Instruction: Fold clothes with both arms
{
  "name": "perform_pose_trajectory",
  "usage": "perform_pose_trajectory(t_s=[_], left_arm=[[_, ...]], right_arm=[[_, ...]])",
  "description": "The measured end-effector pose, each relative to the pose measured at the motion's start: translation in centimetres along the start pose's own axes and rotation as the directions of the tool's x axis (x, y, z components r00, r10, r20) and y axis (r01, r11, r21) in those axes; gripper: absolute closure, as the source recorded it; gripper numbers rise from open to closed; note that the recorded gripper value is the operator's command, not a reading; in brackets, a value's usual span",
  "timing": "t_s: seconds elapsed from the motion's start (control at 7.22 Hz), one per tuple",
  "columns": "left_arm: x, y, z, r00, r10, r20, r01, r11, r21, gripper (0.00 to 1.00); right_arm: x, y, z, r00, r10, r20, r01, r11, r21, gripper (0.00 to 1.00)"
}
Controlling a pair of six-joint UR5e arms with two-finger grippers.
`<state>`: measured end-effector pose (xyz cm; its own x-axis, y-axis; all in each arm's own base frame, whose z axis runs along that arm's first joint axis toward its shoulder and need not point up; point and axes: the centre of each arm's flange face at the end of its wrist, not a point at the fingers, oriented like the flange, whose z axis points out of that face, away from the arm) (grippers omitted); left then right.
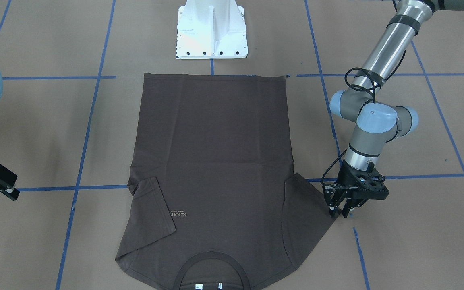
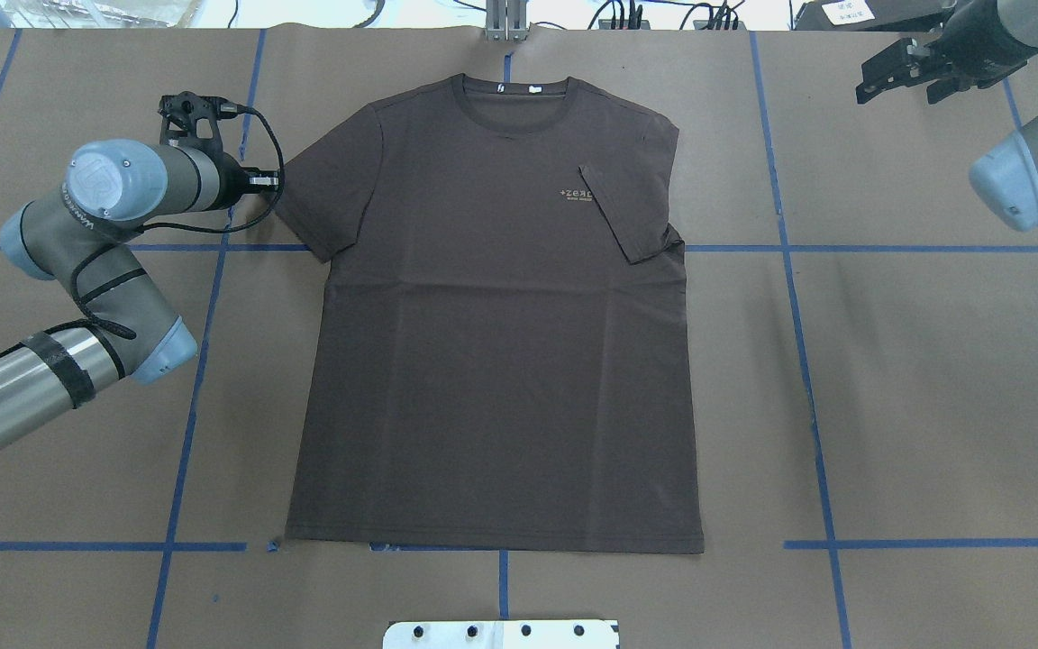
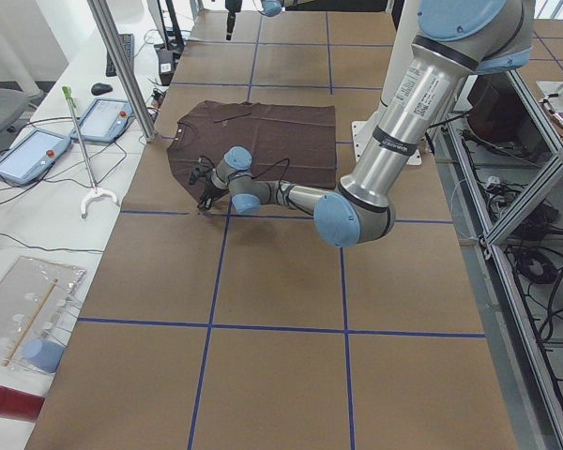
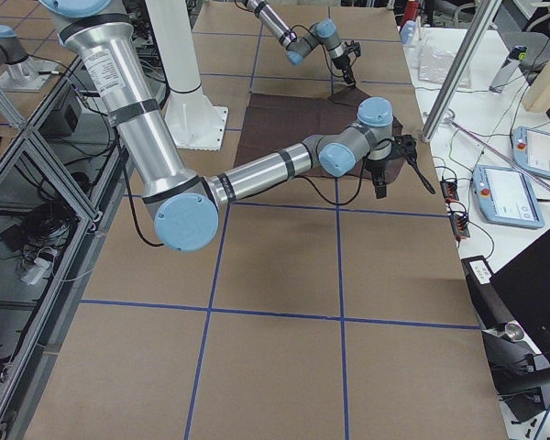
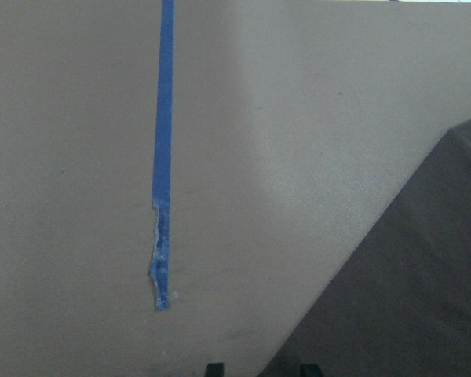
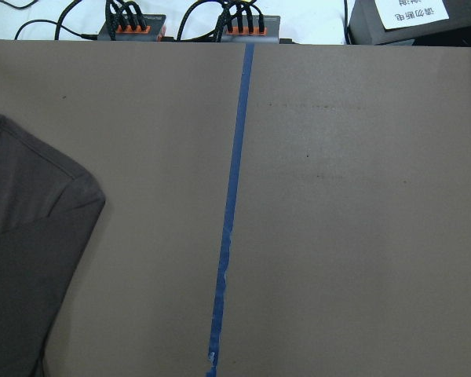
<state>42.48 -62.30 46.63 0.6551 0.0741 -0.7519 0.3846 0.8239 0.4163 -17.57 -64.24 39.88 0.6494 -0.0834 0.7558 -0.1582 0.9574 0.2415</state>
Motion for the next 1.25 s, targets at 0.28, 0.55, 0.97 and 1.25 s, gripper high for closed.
perform_pose_trajectory(t_s=[0.28,0.55,0.97,1.25], left_arm=[[-0.1,0.0,0.0,1.0,-0.003,0.001,0.003,1.0,0.0,1.0],[0.4,0.0,-0.1,1.0,-0.006,-0.005,0.006,1.0,0.0,1.0],[4.2,-1.6,-1.5,1.0,-0.013,-0.005,0.013,1.0,-0.009,1.0],[10.8,-4.0,-4.0,0.996,-0.081,0.038,0.083,0.996,-0.045,1.0]], right_arm=[[0.0,0.0,0.0,1.0,0.0,0.0,0.0,1.0,-0.001,0.0],[0.1,0.0,0.0,1.0,0.001,-0.001,-0.001,1.0,-0.001,0.0],[0.1,0.0,0.0,1.0,0.001,-0.001,-0.001,1.0,-0.001,0.0],[0.0,0.0,0.0,1.0,0.004,0.0,-0.004,1.0,-0.001,0.0]])
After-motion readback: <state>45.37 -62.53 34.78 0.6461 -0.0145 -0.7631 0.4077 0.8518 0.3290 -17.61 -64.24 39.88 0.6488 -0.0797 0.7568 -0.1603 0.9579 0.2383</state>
